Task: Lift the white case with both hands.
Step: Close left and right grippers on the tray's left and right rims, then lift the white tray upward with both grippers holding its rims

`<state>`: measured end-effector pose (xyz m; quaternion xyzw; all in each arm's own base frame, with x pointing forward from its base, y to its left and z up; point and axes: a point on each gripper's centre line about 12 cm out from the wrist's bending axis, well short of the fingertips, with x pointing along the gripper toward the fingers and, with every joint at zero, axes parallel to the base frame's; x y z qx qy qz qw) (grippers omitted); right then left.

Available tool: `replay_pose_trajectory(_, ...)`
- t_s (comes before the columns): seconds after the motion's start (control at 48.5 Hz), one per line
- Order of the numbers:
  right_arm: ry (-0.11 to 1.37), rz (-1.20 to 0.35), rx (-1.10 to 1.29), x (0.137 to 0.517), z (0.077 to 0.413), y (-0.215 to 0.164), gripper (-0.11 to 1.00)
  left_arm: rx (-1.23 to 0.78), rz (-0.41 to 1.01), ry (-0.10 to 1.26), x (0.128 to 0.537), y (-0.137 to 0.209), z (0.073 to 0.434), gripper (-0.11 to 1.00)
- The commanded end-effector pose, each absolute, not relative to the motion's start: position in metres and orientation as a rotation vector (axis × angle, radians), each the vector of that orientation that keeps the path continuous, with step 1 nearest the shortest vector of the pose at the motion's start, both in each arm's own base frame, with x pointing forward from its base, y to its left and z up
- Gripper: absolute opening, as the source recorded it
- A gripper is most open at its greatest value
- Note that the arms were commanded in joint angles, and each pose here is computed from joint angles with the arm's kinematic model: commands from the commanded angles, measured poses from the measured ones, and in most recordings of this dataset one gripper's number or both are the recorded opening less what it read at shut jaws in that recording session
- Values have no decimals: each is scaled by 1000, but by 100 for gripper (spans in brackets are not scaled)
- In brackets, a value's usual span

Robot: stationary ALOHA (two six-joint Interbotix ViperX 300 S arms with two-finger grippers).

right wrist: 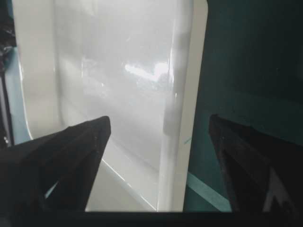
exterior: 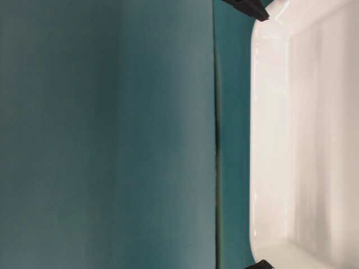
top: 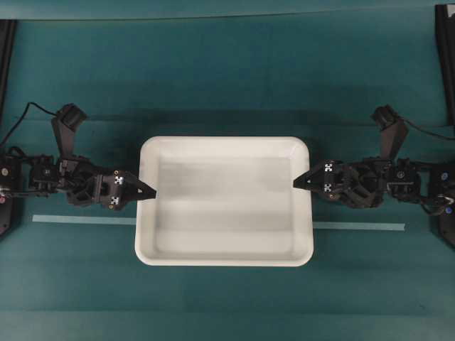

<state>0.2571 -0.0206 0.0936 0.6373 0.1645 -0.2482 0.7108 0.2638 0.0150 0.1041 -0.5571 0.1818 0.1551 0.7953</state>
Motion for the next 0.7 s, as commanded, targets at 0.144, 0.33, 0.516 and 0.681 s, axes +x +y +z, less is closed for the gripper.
replay_pose_trajectory(0.144,370,-568,1450,260,90,-19,80,-1195,333,394,266,15,103,85)
replay_pose_trajectory(0.33,395,-597,1479,260,87,-18,45,-1193,341,409,266,14,103,50)
replay_pose_trajectory(0.516,455,-633,1484,263,85,-16,11,-1193,349,413,269,16,105,10)
replay_pose_trajectory(0.681,474,-645,1488,266,86,-15,11,-1194,373,441,270,16,102,9)
